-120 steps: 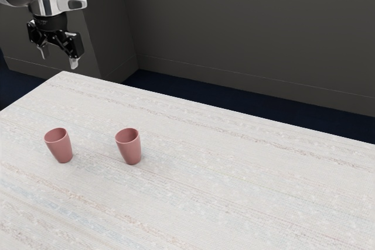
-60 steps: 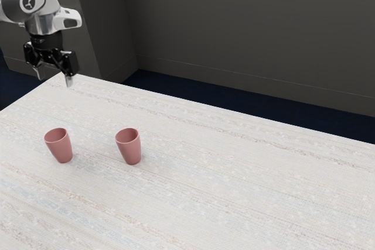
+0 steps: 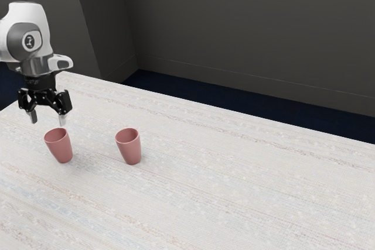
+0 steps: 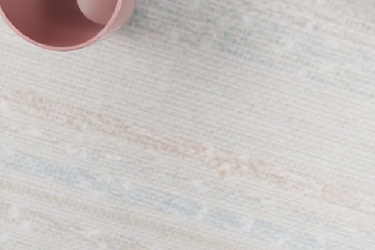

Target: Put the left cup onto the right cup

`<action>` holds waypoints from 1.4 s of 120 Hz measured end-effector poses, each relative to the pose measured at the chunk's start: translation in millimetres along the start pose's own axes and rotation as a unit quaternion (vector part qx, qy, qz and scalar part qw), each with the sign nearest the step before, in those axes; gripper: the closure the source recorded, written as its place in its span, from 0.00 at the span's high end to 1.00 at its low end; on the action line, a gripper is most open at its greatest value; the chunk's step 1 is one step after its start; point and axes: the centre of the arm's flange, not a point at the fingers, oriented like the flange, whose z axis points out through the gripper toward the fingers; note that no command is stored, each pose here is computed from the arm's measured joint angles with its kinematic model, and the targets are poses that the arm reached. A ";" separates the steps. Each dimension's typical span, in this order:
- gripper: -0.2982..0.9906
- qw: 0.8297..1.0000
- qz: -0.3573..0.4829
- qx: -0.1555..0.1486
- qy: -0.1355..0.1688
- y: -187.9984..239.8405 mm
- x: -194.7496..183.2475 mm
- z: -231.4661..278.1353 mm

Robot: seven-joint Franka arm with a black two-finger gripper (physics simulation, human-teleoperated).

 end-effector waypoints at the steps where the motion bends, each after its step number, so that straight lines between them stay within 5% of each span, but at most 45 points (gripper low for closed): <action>1: 0.77 1.000 -0.001 0.000 -0.001 -0.7 1.1 2.0; 30: 0.77 1.000 -0.011 0.002 -0.003 -12.6 26.2 35.9; 104: 0.77 0.998 0.019 0.002 0.052 -8.0 71.3 73.1; 168: 0.77 0.998 0.030 -0.003 0.057 -30.0 101.1 97.5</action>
